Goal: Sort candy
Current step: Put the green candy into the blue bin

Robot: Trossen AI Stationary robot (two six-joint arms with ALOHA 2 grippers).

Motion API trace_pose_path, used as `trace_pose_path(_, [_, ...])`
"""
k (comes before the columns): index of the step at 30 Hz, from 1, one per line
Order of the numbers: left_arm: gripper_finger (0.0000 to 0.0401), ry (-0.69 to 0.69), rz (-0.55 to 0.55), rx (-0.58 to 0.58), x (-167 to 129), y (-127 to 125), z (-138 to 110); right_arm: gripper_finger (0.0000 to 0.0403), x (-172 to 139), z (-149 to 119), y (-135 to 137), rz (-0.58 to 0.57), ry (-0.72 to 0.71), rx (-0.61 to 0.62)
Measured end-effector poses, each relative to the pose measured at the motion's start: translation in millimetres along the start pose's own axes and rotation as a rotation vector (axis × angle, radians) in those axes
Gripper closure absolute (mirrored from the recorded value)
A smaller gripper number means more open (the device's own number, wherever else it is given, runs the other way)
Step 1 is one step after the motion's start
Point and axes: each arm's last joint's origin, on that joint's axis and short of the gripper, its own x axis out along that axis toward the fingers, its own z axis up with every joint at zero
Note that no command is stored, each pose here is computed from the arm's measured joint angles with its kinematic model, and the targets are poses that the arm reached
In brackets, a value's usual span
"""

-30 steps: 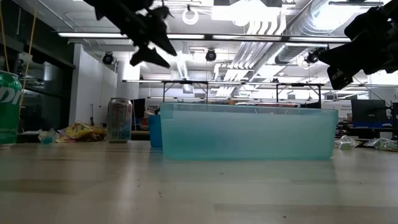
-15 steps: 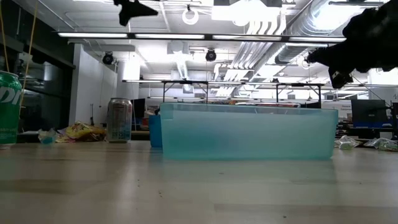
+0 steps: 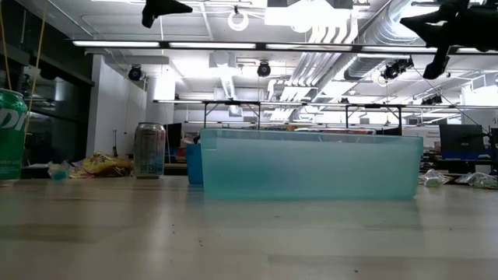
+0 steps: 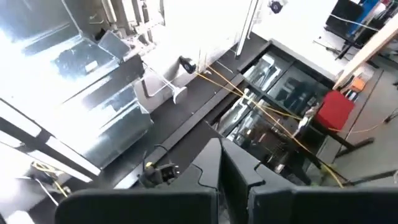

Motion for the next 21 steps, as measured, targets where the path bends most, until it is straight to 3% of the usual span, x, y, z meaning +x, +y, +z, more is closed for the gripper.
trace_pose_path(5, [0.0203, -0.025, 0.060, -0.061, 0.5, -0.2, -0.2, 0.0402, 10.1, 4.7, 12.3, -0.045, 0.094, 0.013])
trace_pose_path(10, [0.0203, -0.049, 0.055, -0.070, 0.6, -1.4, 1.9, 0.0384, 30.3, 17.3, 37.5, -0.141, 0.239, -0.174])
trace_pose_path(16, [0.0203, -0.074, 0.048, -0.045, 0.4, -2.2, 4.3, 0.0332, 52.1, 28.3, 59.0, -0.365, 0.360, -0.426])
trace_pose_path(21, [0.0203, -0.062, 0.038, -0.033, 0.3, -2.4, 3.6, 0.0281, 65.5, 28.8, 68.6, -0.484, 0.368, -0.471])
